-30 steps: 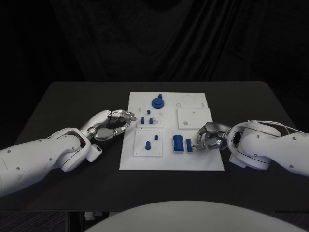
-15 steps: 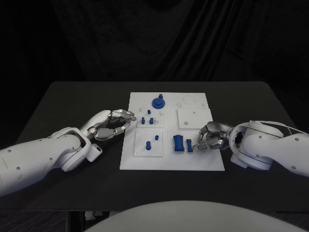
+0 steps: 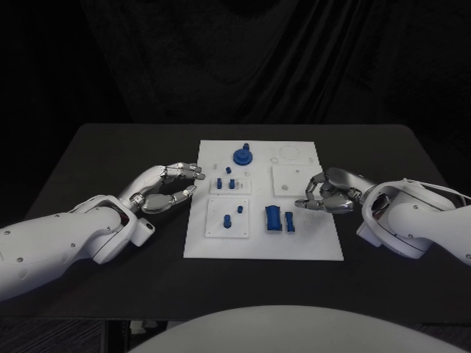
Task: Assemble the parts on the task board
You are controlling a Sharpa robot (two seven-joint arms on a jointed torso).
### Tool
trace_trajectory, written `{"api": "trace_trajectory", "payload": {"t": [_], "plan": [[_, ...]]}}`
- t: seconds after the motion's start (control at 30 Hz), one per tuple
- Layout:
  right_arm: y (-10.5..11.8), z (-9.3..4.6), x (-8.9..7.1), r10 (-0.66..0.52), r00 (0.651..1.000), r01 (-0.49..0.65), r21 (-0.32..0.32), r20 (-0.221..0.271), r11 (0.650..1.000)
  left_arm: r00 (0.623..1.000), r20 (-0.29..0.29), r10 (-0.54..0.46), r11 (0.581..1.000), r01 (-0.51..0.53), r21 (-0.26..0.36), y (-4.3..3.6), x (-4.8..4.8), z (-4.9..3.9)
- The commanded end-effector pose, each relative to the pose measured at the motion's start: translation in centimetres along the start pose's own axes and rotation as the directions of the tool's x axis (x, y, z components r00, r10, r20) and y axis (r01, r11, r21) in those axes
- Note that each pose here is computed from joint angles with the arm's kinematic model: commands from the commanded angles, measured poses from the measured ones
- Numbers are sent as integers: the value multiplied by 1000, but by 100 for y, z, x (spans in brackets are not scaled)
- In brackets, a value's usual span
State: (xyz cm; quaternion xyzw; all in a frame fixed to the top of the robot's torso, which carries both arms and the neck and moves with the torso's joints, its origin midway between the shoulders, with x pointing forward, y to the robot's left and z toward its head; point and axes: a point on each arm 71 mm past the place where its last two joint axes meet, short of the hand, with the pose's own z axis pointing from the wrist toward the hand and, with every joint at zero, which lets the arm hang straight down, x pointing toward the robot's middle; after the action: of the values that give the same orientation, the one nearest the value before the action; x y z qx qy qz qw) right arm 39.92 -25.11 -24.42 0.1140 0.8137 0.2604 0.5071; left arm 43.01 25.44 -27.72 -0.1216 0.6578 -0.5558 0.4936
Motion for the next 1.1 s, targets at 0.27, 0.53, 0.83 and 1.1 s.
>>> {"api": "trace_trajectory", "payload": {"t": [0.27,0.53,0.83,1.1], "plan": [[252,43,-382,173,950,-89,-307,260,948,989,144,-35,992,16,127,-175,-91,-18],[239,90,-503,300,900,-154,-413,316,898,971,186,-150,983,126,135,-165,-120,17],[102,111,-491,351,868,-163,-467,350,869,951,177,-255,961,227,160,-140,-53,158],[69,167,-389,333,889,-171,-448,314,878,960,169,-223,971,234,-48,20,21,221]]}}
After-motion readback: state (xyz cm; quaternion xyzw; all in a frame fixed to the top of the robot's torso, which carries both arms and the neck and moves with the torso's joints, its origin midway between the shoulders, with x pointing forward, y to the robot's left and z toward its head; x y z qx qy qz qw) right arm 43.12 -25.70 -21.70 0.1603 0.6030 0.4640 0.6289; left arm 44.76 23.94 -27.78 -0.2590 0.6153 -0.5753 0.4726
